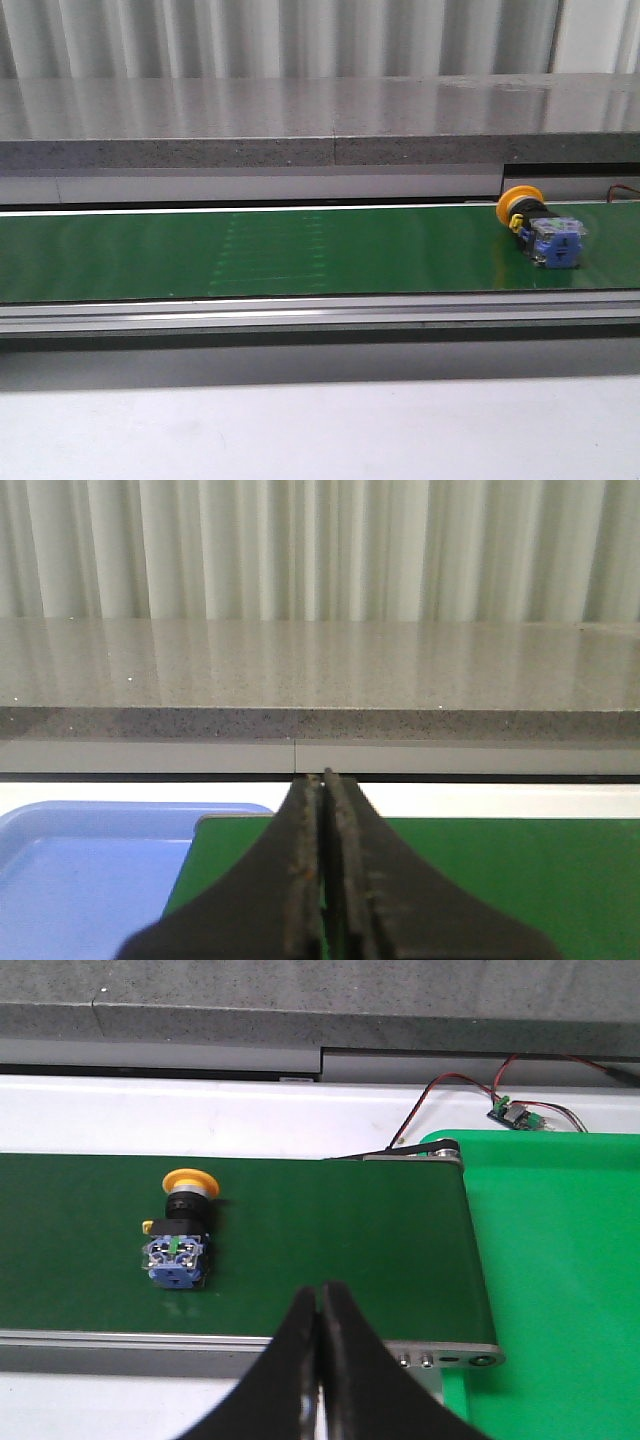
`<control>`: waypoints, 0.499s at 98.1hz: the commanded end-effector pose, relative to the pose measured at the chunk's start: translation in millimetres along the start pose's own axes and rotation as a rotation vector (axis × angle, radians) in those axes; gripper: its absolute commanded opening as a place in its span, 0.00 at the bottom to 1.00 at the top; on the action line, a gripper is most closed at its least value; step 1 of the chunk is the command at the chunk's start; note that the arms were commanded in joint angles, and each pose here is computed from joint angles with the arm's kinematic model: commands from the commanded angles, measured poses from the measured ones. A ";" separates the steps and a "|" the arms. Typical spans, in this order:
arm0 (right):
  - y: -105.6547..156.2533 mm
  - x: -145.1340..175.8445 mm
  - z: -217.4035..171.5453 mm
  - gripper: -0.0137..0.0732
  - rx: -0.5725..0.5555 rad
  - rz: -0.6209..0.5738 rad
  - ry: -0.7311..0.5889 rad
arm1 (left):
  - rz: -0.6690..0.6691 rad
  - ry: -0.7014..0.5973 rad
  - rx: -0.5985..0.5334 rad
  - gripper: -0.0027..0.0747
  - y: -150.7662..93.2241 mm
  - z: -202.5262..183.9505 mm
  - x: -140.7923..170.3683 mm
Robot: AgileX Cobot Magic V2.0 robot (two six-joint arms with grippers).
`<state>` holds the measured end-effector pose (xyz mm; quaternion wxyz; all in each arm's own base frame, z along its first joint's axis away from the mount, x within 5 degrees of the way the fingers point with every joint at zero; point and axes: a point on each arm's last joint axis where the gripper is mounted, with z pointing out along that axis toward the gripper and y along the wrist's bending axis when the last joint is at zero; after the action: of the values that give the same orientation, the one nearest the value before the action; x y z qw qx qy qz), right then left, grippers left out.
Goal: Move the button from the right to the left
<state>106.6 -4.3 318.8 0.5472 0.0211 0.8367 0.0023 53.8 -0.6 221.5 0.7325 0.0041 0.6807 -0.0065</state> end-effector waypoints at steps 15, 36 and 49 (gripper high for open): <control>-0.4 -13.1 -4.1 0.08 0.009 -0.014 -0.090 | -0.042 -0.080 -0.007 0.01 0.6 -9.1 -72.7; -0.4 -13.1 -4.1 0.08 0.009 -0.014 -0.090 | -0.096 0.193 -0.015 0.01 0.1 4.5 -111.0; -0.4 -13.1 -4.1 0.08 0.009 -0.014 -0.090 | -0.095 0.402 -0.030 0.01 0.3 19.8 -123.1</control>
<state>106.6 -4.3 318.8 0.5472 0.0201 0.8368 0.0016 53.9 0.6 326.7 0.6048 -0.0297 0.7954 -0.0233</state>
